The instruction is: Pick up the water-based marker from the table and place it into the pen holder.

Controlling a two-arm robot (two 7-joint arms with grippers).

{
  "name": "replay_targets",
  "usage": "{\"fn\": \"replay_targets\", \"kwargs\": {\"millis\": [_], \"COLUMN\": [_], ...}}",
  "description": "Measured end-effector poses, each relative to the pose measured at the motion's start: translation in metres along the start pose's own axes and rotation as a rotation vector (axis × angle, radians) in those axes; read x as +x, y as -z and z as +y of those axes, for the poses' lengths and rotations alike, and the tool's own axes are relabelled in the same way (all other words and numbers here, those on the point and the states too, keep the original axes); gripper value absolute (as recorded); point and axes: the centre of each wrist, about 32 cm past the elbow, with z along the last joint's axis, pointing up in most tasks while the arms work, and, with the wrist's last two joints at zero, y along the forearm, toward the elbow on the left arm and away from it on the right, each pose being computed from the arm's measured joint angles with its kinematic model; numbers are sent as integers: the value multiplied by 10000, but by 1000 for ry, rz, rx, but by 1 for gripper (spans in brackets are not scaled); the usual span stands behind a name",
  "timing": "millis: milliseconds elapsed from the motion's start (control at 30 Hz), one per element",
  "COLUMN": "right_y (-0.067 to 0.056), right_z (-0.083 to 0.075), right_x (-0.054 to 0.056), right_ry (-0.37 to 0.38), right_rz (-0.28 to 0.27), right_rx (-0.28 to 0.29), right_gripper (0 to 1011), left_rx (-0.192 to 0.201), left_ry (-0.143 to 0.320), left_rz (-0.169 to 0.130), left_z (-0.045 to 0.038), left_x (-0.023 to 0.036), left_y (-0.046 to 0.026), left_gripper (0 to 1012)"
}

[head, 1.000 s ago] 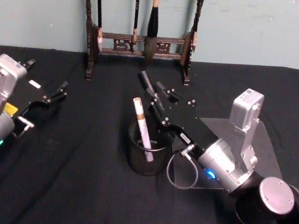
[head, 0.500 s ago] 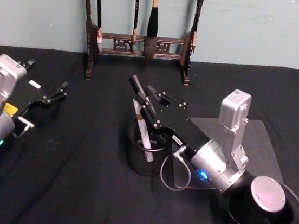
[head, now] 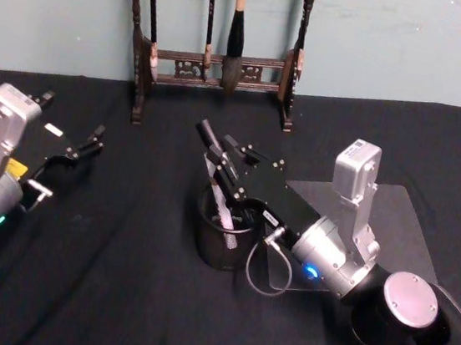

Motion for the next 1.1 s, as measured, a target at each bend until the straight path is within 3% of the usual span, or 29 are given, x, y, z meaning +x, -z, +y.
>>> {"fn": "replay_targets", "kwargs": {"millis": [100,267,667,867,967,1100], "right_y": [-1,-1,-3,-6,-52,-197], "right_z": [-1,-2,-3,-4,1,-27], "right_x": [1,1,3,6,26,91], "right_ry": [0,1,1,2,8,47], "right_rz": [0,1,2,5,5,-19], "right_rx": [0,1,3,6,25,76], "right_gripper": [255,388,805,939,1003,1002], "left_rx": [0,0,0,0,0,0], "left_ry": [0,0,0,0,0,0], "left_rz": [0,0,0,0,0,0], "left_z": [0,0,0,0,0,0], "left_x": [0,0,0,0,0,0], "left_y": [0,0,0,0,0,0], "left_gripper": [1001,1001,1001,1001,1001,1001]}}
